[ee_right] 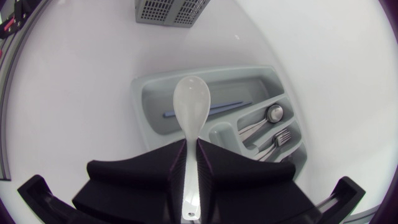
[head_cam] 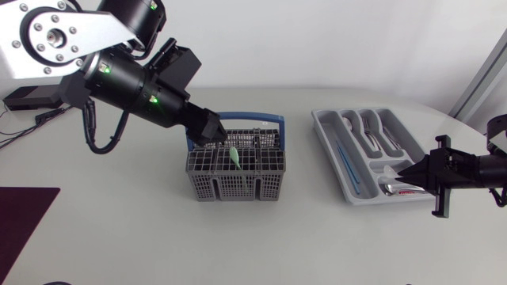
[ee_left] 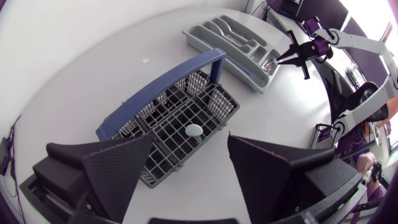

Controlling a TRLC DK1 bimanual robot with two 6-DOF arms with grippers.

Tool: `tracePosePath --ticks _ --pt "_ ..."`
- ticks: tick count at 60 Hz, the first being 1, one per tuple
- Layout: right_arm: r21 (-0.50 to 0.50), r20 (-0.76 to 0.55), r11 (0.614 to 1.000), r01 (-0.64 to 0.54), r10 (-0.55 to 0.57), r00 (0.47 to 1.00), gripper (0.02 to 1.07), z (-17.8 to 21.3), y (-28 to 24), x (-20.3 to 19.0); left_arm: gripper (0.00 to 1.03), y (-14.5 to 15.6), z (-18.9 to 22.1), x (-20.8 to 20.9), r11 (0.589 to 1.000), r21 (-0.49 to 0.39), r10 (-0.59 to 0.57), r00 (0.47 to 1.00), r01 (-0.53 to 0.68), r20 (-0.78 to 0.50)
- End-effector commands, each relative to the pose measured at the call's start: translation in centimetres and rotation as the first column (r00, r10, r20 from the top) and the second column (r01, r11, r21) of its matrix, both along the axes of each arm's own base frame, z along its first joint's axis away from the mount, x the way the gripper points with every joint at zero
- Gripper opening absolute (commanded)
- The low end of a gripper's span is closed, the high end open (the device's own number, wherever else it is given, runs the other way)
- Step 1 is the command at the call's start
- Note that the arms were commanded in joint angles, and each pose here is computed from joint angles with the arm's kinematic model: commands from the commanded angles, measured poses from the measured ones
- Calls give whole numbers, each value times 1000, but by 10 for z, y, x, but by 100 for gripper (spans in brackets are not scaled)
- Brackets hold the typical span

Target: Unload the cutlery basket into the drawer organizer.

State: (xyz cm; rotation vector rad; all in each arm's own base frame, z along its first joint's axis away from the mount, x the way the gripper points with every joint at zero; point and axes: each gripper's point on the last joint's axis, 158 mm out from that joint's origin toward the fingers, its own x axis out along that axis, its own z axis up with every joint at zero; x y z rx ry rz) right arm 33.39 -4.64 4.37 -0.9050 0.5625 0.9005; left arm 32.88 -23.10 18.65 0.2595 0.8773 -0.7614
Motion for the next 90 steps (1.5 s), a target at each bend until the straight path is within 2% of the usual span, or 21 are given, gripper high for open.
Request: tracePosePath --ticks 1,10,34,45,52,55,57,64,71,77,80,90 --pt "-47 -11 998 -52 52 999 8 -10 -13 5 92 -1 -8 -4 1000 20 -12 1000 12 -15" --pt "-115 -47 989 -88 83 995 8 -26 -32 16 92 -2 -11 -4 1000 26 -13 1000 14 -22" --pt "-270 -73 944 -188 174 982 9 -57 -52 12 92 -9 -18 -3 999 43 -13 999 14 -32" --pt "-290 -50 940 -180 173 984 47 -63 -51 11 92 -13 -18 -5 999 46 -15 999 17 -33" --pt "-293 -33 941 -168 166 986 59 -57 -50 11 92 -13 -19 -7 998 53 -16 999 18 -31" --pt "-295 -17 943 -153 154 988 71 -49 -50 12 92 -14 -18 -7 998 54 -18 999 19 -28" --pt "-289 -6 947 -137 142 990 76 -43 -48 13 92 -14 -18 -9 998 56 -20 999 21 -29" --pt "-240 34 964 -114 126 991 77 -15 -37 13 92 -15 -17 -10 998 59 -21 999 22 -25" --pt "-159 81 984 -78 92 992 83 19 -20 12 92 -16 -16 -13 998 60 -29 999 30 -23" --pt "-72 82 996 -46 52 995 84 39 -3 9 92 -17 -19 -14 997 63 -34 999 35 -28" --pt "-28 62 999 -25 27 998 91 44 5 5 92 -19 -21 -16 997 66 -38 999 40 -33" --pt "83 11 997 8 -9 1000 91 52 43 -14 92 -24 -24 -13 995 89 -39 999 41 -29"
